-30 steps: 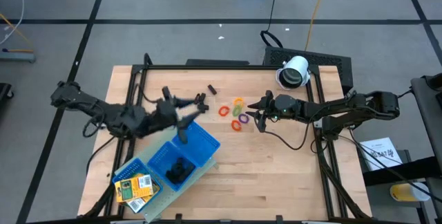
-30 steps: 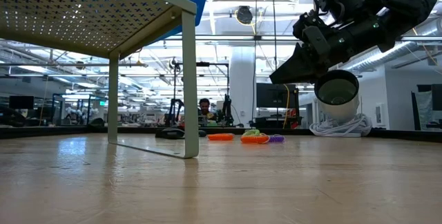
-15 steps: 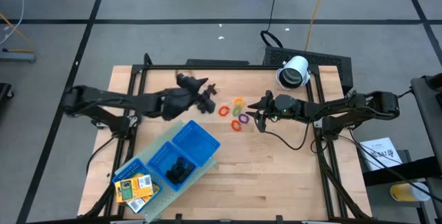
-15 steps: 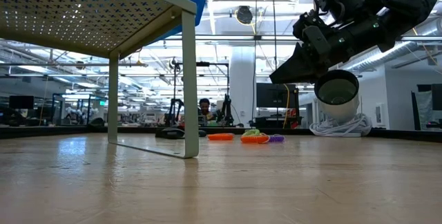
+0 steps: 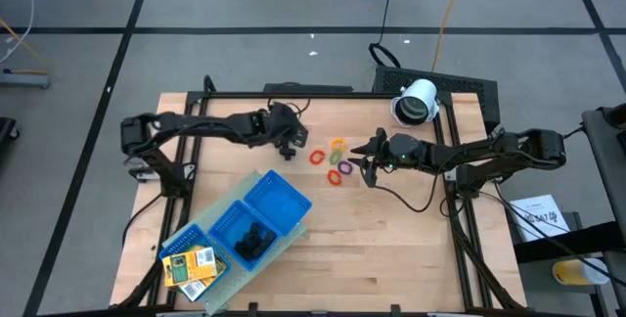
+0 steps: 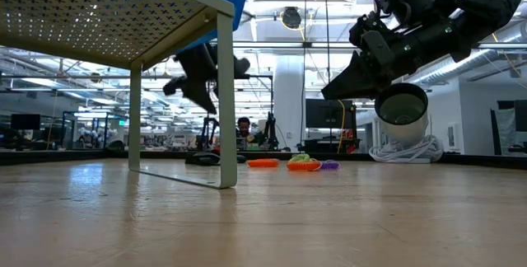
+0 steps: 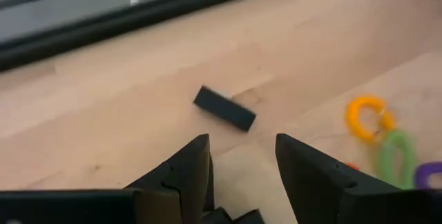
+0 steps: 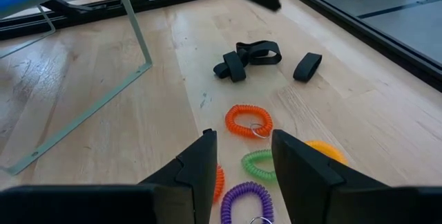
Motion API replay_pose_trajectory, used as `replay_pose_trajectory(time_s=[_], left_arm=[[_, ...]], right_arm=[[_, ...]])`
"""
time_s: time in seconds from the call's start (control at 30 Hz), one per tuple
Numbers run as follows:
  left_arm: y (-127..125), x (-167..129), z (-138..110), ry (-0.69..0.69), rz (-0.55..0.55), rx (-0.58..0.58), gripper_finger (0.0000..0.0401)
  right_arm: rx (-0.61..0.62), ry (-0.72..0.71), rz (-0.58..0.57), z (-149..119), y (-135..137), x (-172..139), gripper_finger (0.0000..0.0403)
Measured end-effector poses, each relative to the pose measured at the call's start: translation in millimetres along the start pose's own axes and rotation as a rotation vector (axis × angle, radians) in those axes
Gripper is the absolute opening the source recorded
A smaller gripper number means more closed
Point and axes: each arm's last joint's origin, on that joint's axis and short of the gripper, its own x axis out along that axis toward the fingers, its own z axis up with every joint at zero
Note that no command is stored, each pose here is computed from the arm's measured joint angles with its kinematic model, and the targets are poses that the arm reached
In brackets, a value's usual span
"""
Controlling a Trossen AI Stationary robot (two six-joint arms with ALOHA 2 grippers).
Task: Pick & Place Office Desk Supplies
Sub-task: Put the black rubber band into the center blue basket on the shelf
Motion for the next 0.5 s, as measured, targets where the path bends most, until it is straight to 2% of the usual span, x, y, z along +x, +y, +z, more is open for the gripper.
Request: replay_pose_trajectory(time_s=[0.23, 0.5], left_arm=[[0.9, 28.2, -15.5, 0.076, 0.056, -0.008, 0.0177], [2.1, 47.1, -29.3, 0.126, 0.109, -0.035, 0.0177]], right_arm=[[0.000, 0.000, 0.000, 0.0, 0.0, 0.0, 0.0128], [0.000, 0.000, 0.000, -0.1, 0.0, 0.0, 0.0128]])
